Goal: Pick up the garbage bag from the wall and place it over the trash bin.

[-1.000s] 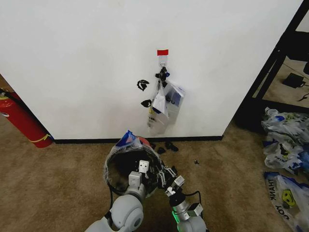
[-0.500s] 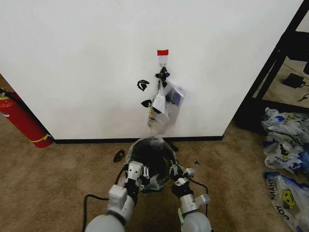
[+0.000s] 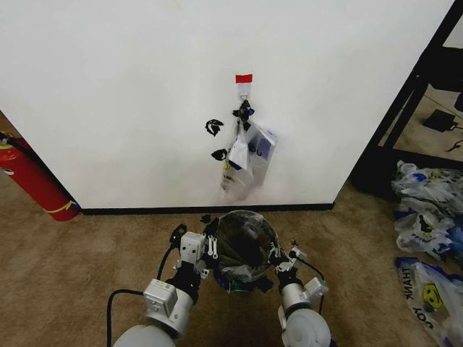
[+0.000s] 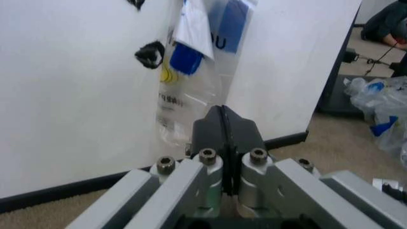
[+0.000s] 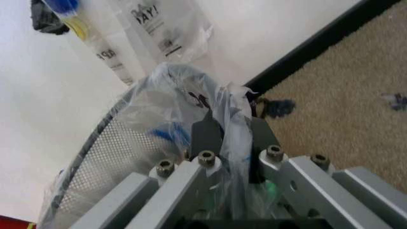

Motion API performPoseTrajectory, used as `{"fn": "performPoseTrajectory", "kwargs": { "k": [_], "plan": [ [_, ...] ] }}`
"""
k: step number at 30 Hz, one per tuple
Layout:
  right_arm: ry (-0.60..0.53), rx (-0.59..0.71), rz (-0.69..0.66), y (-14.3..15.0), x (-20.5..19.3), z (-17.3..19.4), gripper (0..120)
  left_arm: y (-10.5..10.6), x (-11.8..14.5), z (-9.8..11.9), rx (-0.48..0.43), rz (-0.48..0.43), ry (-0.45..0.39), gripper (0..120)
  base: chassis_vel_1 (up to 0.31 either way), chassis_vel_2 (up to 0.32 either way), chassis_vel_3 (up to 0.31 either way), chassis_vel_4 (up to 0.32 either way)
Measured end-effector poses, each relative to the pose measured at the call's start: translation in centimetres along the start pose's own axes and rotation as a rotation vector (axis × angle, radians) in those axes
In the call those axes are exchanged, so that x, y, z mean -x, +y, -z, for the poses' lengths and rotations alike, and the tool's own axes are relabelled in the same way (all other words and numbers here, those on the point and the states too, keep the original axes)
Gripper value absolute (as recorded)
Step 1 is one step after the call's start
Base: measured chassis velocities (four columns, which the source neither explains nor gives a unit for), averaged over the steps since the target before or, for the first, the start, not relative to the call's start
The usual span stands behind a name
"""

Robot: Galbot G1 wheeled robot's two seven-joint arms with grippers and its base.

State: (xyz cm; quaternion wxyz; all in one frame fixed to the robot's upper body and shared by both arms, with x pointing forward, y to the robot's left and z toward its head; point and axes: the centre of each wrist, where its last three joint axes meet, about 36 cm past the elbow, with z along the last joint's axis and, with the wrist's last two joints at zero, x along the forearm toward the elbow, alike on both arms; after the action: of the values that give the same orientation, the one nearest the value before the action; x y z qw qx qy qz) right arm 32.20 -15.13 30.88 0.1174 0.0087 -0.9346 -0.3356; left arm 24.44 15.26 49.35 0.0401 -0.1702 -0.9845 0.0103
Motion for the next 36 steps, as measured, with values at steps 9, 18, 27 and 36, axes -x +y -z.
{"fn": "performPoseTrajectory", "kwargs": {
  "k": [9,18,27,36],
  "plan": [
    [0.032,-0.024,-0.063,0.9,-0.5,0.3,28,-0.2,0.1,-0.4,-0.009,-0.001,0.008,0,0.0,0.0,0.0,0.0],
    [0.044,-0.026,-0.074,0.9,-1.0,1.0,59,-0.3,0.2,-0.8,-0.013,0.0,0.013,0,0.0,0.0,0.0,0.0],
    [0.058,-0.051,-0.079,0.2,-2.1,1.3,91,-0.8,0.6,-1.4,-0.013,-0.013,0.021,0,0.0,0.0,0.0,0.0],
    [0.077,-0.138,0.096,-4.3,-2.8,2.8,100,-0.9,0.7,-2.0,-0.009,-0.007,0.029,0,0.0,0.0,0.0,0.0]
  ]
}}
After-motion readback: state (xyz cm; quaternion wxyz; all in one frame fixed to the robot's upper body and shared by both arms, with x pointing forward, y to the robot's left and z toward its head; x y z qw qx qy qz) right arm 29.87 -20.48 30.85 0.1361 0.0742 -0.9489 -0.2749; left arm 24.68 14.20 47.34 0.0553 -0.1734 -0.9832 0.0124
